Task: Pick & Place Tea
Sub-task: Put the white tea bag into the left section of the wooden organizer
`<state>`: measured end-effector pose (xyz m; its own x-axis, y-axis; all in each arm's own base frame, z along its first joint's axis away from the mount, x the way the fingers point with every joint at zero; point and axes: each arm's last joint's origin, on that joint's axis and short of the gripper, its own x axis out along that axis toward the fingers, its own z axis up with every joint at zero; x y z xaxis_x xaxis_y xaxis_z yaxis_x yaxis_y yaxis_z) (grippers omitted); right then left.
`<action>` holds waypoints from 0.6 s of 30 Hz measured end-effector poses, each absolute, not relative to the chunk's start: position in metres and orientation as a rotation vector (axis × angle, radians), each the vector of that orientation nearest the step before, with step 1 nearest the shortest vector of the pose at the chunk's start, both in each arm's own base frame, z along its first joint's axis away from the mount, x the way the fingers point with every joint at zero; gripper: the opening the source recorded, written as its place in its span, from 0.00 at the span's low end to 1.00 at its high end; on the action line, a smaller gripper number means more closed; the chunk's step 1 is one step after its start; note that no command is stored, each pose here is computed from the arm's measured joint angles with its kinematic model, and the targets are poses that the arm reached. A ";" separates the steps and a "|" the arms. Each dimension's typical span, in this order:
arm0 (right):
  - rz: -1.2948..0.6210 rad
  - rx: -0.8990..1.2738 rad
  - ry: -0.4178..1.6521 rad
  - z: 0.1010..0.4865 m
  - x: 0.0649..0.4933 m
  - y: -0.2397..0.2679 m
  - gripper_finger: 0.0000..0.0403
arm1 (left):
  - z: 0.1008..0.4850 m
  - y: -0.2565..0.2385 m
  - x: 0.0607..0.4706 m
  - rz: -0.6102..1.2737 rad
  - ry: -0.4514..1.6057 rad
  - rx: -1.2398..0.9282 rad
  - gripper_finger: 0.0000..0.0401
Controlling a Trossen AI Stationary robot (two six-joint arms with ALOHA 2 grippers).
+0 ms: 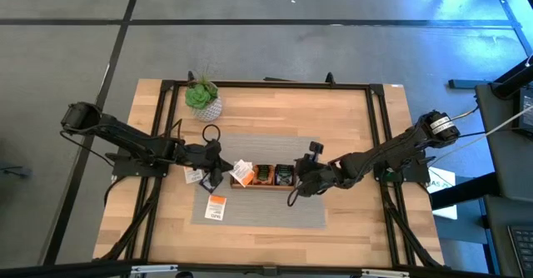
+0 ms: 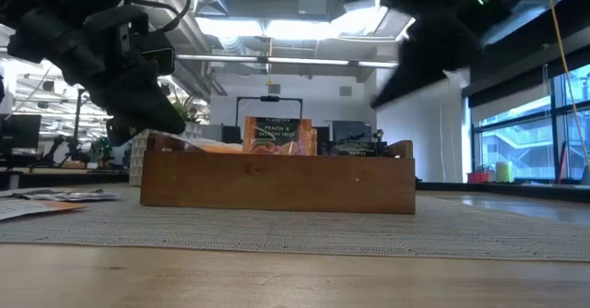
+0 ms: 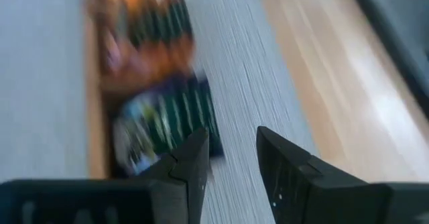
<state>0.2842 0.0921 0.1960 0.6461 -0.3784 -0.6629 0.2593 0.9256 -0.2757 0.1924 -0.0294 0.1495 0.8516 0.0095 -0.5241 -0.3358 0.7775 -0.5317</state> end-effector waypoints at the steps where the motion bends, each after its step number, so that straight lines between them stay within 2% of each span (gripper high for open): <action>1: -0.344 -0.171 0.749 0.199 0.288 0.094 0.32 | 0.150 -0.029 0.192 0.198 0.526 -0.664 0.04; 5: -0.215 -0.226 0.566 0.215 0.304 0.101 0.32 | 0.150 -0.030 0.192 0.209 0.524 -0.713 0.04; 11: 0.219 -0.410 0.368 0.219 0.324 0.117 0.32 | 0.149 -0.030 0.192 0.196 0.534 -0.761 0.04; 18: 0.220 -0.476 0.455 0.192 0.376 0.120 0.32 | 0.150 -0.031 0.192 0.184 0.538 -0.778 0.04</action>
